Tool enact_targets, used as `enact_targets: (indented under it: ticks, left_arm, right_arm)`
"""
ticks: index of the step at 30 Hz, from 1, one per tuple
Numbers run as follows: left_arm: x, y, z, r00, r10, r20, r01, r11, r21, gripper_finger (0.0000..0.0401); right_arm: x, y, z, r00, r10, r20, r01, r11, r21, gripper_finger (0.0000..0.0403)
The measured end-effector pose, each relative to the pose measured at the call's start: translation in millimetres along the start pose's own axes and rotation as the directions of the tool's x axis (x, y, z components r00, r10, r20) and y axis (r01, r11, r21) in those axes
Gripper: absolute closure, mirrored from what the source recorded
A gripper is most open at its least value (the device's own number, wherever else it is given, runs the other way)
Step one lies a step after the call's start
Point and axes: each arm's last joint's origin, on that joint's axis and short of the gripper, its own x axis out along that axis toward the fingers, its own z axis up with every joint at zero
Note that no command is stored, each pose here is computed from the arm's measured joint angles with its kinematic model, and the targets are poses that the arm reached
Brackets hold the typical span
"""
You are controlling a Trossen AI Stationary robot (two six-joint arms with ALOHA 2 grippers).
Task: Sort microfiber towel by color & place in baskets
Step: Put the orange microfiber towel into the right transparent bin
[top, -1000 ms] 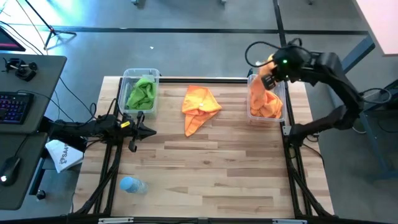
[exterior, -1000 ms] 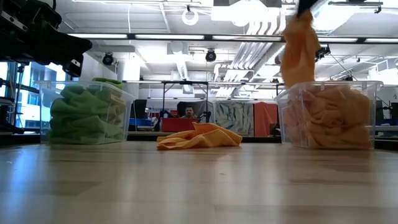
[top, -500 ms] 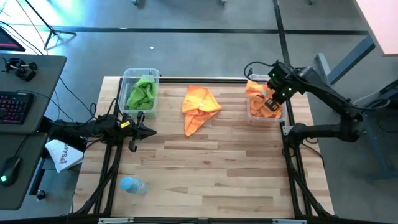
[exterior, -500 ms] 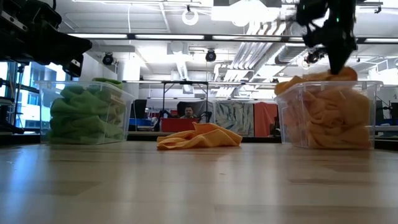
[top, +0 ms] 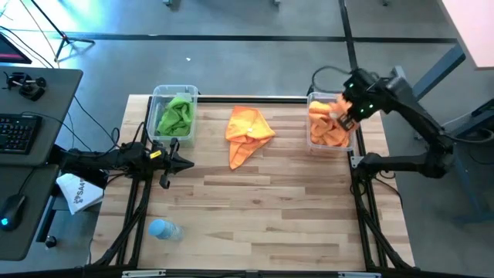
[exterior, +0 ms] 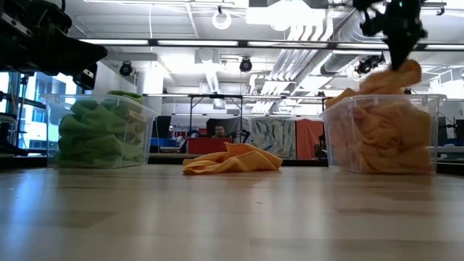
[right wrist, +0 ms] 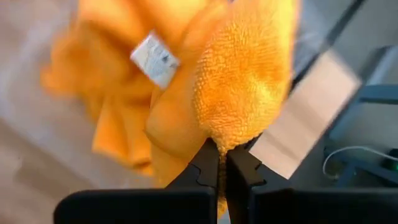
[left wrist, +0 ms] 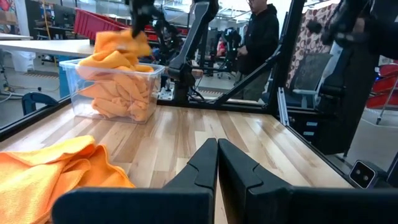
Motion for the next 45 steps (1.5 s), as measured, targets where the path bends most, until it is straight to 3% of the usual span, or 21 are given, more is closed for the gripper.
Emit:
enact_targets:
  ticks: [7, 10, 14, 18, 22, 29, 34, 37, 41, 45]
  left_arm:
    - [0, 0, 0, 1.000, 0.000, 0.000, 0.000, 1.000, 0.000, 0.0401]
    - [0, 0, 0, 1.000, 0.000, 0.000, 0.000, 1.000, 0.000, 0.0401]
    - [0, 0, 0, 1.000, 0.000, 0.000, 0.000, 1.000, 0.000, 0.0401]
    - [0, 0, 0, 1.000, 0.000, 0.000, 0.000, 1.000, 0.000, 0.0401]
    - [0, 0, 0, 1.000, 0.000, 0.000, 0.000, 1.000, 0.000, 0.0401]
    - [0, 0, 0, 1.000, 0.000, 0.000, 0.000, 1.000, 0.000, 0.0401]
    - [0, 0, 0, 1.000, 0.000, 0.000, 0.000, 1.000, 0.000, 0.0401]
    - [0, 0, 0, 1.000, 0.000, 0.000, 0.000, 1.000, 0.000, 0.0401]
    - [0, 0, 0, 1.000, 0.000, 0.000, 0.000, 1.000, 0.000, 0.0401]
    - [0, 0, 0, 1.000, 0.000, 0.000, 0.000, 1.000, 0.000, 0.0401]
  right_arm:
    - [-69, -16, 0, 0.950, -0.142, 0.277, 0.106, 0.984, 0.141, 0.0403]
    - [-83, -16, 0, 0.929, -0.118, 0.350, 0.092, 0.992, 0.089, 0.0403]
    - [-79, -10, 3, 0.940, -0.014, 0.340, 0.032, 0.998, -0.049, 0.0403]
    - [-49, 2, 12, 0.964, 0.069, 0.258, -0.025, 0.985, -0.171, 0.0403]
    - [2, 16, 20, 0.987, 0.115, 0.113, -0.085, 0.966, -0.244, 0.0403]
    - [87, 34, 25, 0.993, 0.117, -0.030, -0.120, 0.930, -0.349, 0.0403]
    - [133, 42, 26, 0.990, 0.112, -0.080, -0.136, 0.879, -0.458, 0.0403]
    - [155, 42, 24, 0.975, 0.185, -0.120, -0.219, 0.879, -0.424, 0.0403]
    - [175, 32, 23, 0.939, 0.319, -0.128, -0.342, 0.900, -0.269, 0.0403]
    - [181, 16, 24, 0.938, 0.333, -0.100, -0.343, 0.932, -0.120, 0.0403]
